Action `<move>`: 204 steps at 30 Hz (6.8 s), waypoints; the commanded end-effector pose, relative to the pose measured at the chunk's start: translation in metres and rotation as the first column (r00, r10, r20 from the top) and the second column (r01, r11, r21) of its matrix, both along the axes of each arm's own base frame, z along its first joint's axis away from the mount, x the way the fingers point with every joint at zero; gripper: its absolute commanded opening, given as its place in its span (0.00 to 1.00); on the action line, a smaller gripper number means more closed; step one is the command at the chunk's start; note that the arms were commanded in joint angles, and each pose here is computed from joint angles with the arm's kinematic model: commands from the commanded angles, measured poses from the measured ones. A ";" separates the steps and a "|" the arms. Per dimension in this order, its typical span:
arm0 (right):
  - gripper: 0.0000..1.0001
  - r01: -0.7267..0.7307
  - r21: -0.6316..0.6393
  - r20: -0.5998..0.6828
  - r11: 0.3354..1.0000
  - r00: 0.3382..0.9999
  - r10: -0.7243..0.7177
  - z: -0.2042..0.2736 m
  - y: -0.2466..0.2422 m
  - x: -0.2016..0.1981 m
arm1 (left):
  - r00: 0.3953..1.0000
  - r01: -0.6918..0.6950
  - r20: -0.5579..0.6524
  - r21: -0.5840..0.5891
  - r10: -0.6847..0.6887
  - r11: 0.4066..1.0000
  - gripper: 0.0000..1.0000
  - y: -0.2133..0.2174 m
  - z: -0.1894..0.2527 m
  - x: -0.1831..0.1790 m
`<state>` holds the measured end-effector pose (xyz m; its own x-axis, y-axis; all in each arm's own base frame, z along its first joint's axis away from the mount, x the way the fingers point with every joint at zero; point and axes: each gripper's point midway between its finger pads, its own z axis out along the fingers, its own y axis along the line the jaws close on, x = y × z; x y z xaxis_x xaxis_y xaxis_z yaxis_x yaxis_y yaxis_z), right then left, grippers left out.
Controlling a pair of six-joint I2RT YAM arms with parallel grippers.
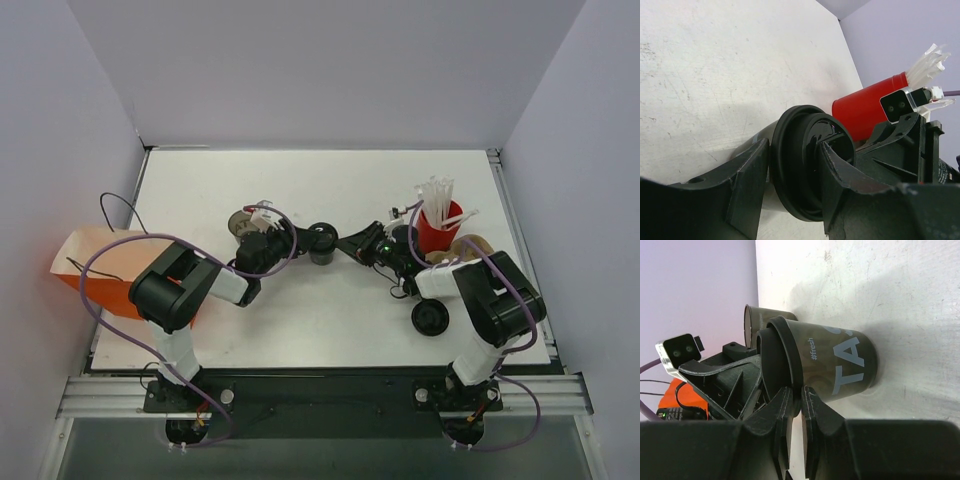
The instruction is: Pack the takeout coffee
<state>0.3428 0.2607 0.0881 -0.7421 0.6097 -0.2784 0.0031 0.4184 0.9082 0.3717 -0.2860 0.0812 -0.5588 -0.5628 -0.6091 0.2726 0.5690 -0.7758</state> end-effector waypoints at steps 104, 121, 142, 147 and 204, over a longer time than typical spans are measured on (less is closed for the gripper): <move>0.13 -0.309 -0.395 -0.305 0.865 0.932 0.194 -0.078 -0.007 -0.010 | 0.778 0.386 -0.622 0.367 -0.085 0.846 0.49 0.065 -0.194 -0.110; 0.23 -0.250 -0.451 -0.100 0.857 0.968 0.230 0.012 -0.001 0.026 | 0.787 0.482 -0.574 0.345 -0.225 0.805 0.49 0.050 -0.181 -0.095; 0.23 -0.328 -0.501 -0.106 0.801 0.942 0.319 0.023 -0.018 0.055 | 0.759 0.552 -0.563 0.290 -0.327 0.782 0.49 0.033 -0.175 -0.090; 0.22 -0.333 -0.533 -0.127 0.778 0.940 0.316 0.010 -0.022 0.060 | 0.759 0.556 -0.556 0.283 -0.339 0.781 0.49 0.029 -0.173 -0.085; 0.25 -0.471 -0.336 -0.194 0.816 0.882 0.430 -0.003 0.012 0.004 | 0.816 0.420 -0.544 0.323 -0.197 0.848 0.49 0.029 -0.154 -0.056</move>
